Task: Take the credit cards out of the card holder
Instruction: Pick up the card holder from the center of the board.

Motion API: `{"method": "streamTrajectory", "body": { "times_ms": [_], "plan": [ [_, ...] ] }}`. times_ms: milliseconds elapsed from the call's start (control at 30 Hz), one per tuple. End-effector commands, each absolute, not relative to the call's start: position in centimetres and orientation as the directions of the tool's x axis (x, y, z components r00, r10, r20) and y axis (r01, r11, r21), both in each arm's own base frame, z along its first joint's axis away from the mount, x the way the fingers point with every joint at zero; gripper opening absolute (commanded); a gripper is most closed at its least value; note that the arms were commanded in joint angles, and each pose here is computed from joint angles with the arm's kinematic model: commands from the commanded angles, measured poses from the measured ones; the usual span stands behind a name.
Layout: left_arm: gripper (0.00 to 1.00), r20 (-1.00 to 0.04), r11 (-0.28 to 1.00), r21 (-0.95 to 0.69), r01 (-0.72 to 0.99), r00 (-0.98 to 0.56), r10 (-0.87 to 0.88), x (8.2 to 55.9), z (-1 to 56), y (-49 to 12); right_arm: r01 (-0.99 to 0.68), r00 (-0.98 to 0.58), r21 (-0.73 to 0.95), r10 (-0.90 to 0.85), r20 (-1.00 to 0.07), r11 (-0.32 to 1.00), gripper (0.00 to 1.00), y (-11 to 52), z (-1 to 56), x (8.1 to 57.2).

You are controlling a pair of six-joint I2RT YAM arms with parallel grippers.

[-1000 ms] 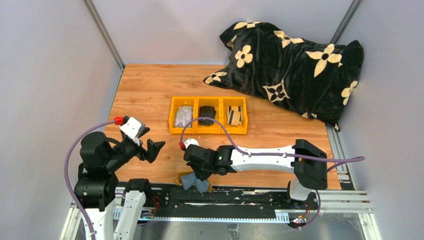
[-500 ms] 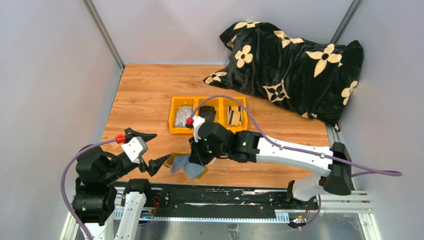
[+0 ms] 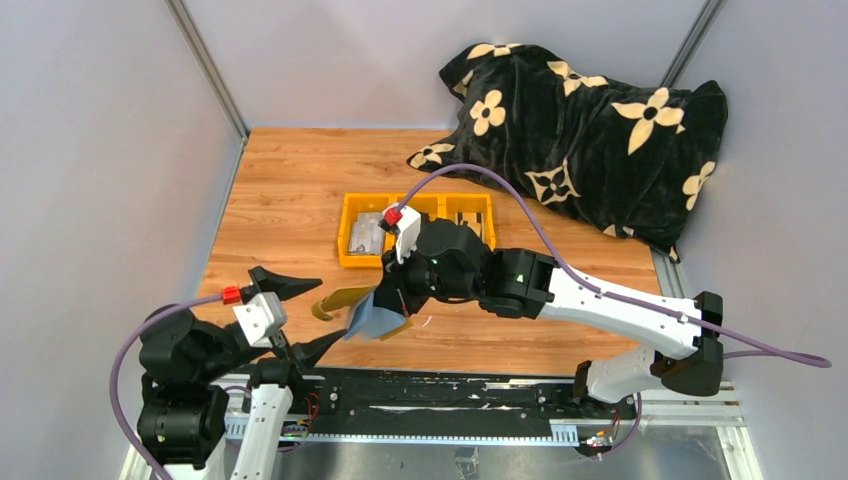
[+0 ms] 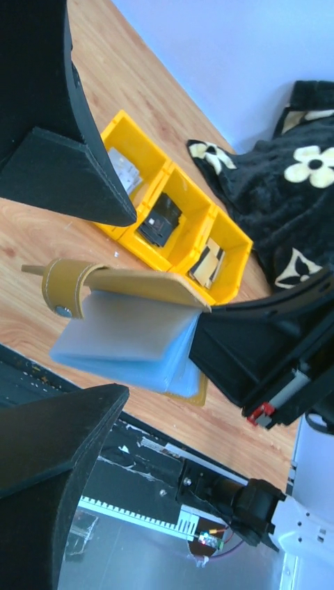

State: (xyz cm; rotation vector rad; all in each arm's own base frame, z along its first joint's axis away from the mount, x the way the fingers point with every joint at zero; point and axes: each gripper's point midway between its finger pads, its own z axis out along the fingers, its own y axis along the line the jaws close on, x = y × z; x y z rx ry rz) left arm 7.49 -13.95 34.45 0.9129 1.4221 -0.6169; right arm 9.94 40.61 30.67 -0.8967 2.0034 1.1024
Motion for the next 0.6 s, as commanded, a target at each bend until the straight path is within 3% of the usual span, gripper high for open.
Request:
{"method": "streamTrajectory", "body": {
  "times_ms": [0,567],
  "plan": [
    [0.97,-0.978,0.519,0.205,0.83,0.15,0.146,5.4,34.6,-14.5,-0.809,-0.538,0.436,-0.196,-0.82,0.394,0.0,40.3,33.5,10.1],
    [1.0,-0.902,0.535,0.43,0.727,0.32,0.29,6.9,34.8,-13.3,-0.8,-0.562,0.494,-0.136,-0.816,0.342,0.0,42.4,37.6,9.2]
  ]
}}
